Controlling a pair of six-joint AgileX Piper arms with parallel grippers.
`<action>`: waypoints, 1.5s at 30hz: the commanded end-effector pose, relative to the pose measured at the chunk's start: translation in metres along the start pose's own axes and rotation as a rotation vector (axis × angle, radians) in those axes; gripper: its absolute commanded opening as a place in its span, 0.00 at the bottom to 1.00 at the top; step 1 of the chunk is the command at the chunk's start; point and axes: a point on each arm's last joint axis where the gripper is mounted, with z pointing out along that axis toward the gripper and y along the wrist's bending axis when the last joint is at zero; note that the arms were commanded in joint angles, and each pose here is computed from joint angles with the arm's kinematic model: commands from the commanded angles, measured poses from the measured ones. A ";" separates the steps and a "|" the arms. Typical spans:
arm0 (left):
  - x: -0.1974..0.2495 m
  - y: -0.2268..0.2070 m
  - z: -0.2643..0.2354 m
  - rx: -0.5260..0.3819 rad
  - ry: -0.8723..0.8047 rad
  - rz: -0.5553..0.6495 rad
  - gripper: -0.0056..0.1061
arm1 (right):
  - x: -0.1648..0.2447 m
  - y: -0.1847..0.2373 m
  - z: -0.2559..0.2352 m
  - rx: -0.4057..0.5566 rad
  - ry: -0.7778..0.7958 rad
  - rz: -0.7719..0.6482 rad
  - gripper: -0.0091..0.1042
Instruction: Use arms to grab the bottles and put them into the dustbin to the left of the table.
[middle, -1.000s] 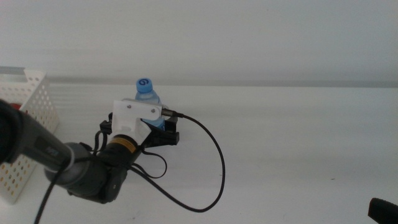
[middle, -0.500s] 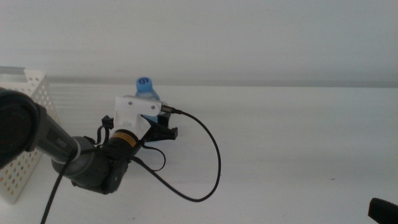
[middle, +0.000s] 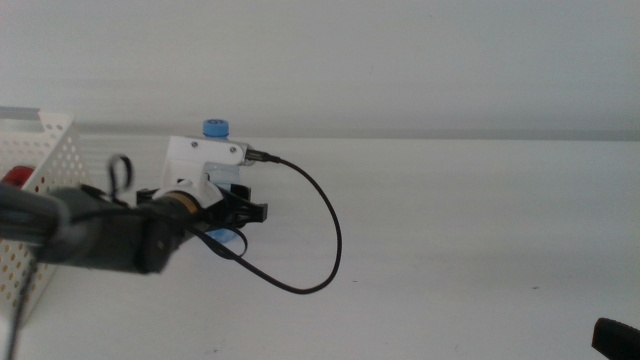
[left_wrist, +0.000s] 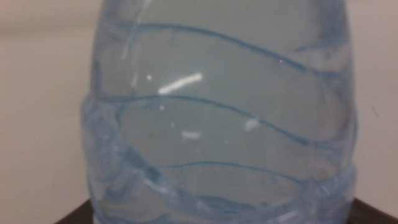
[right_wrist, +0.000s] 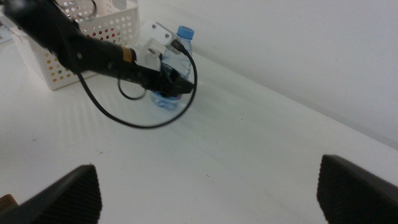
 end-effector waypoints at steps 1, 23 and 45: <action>-0.018 -0.002 -0.024 0.015 0.058 0.001 0.03 | 0.000 -0.001 0.000 0.014 -0.009 -0.007 0.90; -0.110 0.056 -0.166 0.023 0.675 0.306 0.03 | 0.000 -0.001 0.000 0.014 -0.009 -0.007 0.90; -0.117 0.245 -0.117 -0.198 0.787 0.151 0.14 | 0.000 -0.001 0.000 0.014 -0.009 -0.007 0.90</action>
